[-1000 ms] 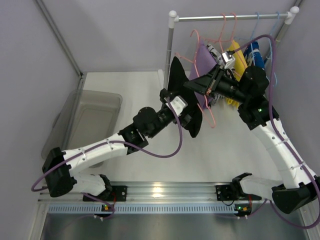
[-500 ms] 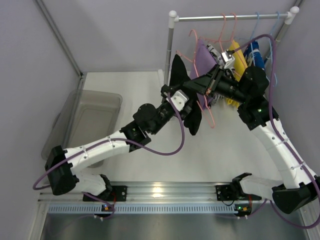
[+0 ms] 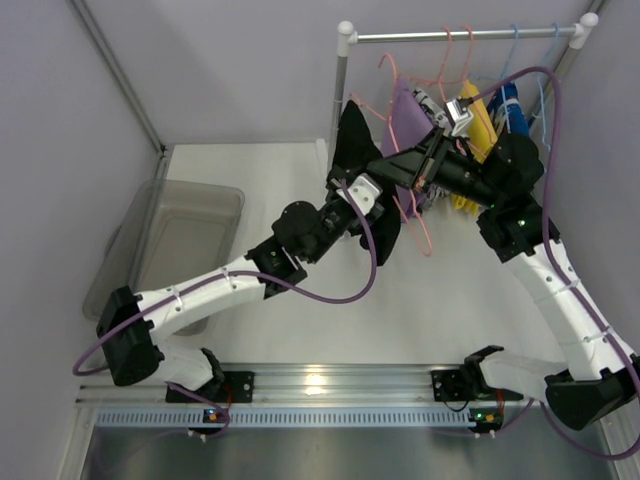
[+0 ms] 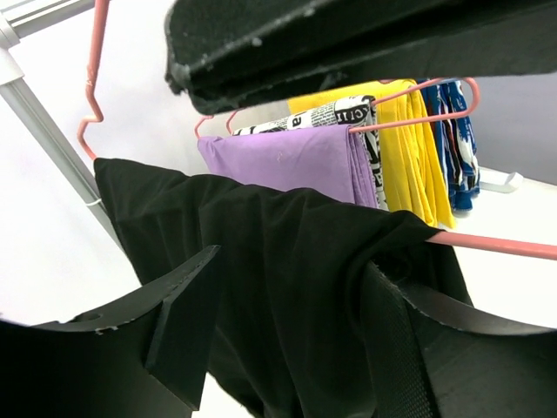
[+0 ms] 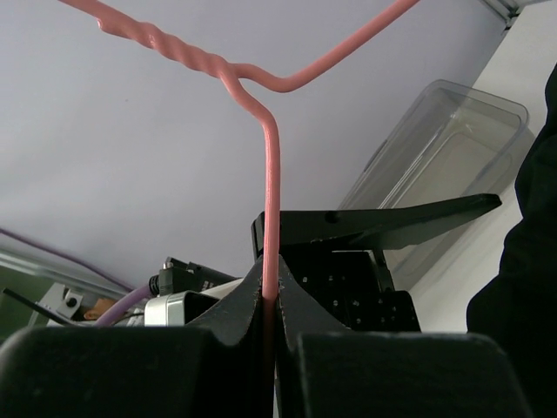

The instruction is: Remove the trousers from the hanger

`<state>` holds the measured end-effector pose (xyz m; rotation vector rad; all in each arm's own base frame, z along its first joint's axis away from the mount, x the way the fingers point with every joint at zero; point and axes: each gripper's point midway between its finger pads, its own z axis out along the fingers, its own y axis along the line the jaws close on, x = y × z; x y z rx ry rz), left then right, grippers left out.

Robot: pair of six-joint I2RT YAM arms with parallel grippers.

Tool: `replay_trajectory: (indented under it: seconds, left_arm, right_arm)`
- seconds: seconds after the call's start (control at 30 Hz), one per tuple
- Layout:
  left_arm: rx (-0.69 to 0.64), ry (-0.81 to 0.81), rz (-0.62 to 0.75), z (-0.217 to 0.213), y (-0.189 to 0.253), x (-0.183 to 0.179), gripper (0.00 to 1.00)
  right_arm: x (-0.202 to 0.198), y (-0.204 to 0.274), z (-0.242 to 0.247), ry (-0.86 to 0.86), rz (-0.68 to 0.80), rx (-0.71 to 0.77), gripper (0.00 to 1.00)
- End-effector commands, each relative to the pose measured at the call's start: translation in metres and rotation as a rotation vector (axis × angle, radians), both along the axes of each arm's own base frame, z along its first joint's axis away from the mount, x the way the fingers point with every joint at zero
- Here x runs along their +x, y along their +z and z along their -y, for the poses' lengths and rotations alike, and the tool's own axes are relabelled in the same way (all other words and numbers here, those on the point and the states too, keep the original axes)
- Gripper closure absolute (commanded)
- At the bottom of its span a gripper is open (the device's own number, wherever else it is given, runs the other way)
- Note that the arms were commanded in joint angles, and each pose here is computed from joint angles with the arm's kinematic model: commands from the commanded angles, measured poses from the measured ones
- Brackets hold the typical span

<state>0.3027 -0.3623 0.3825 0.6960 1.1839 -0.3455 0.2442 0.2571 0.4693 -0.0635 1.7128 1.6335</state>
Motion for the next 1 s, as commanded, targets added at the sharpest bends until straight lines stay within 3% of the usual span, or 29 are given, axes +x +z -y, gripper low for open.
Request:
replay_trajectory:
  seconds: [0.0,0.23,0.37,0.4,0.43,0.6,0.97]
  left_arm:
    - [-0.06,0.018,0.033,-0.002,0.027,0.005,0.33]
    - [-0.046,0.039,0.033,-0.002,0.024,0.011,0.49]
    - [-0.045,0.044,0.022,-0.003,0.026,0.016,0.75]
    - [-0.049,0.041,0.024,-0.002,0.029,0.015,0.96]
    - [-0.056,0.039,0.026,-0.003,0.033,0.014,1.0]
    - [-0.091,0.017,0.028,-0.015,0.055,0.002,1.0]
    - [-0.177,0.006,0.033,-0.083,0.128,-0.045,1.0]
  right_arm:
    - [-0.039,0.057,0.004,0.063,0.225,0.103,1.0]
    - [-0.046,0.059,0.005,0.079,0.236,0.109,1.0]
    - [-0.048,0.061,0.005,0.087,0.244,0.115,1.0]
    - [-0.048,0.061,0.005,0.085,0.245,0.115,1.0]
    - [-0.048,0.062,0.006,0.079,0.247,0.115,1.0]
    - [-0.037,0.049,0.007,0.03,0.247,0.058,1.0]
    - [0.009,-0.012,0.005,-0.069,0.117,-0.064,1.0]
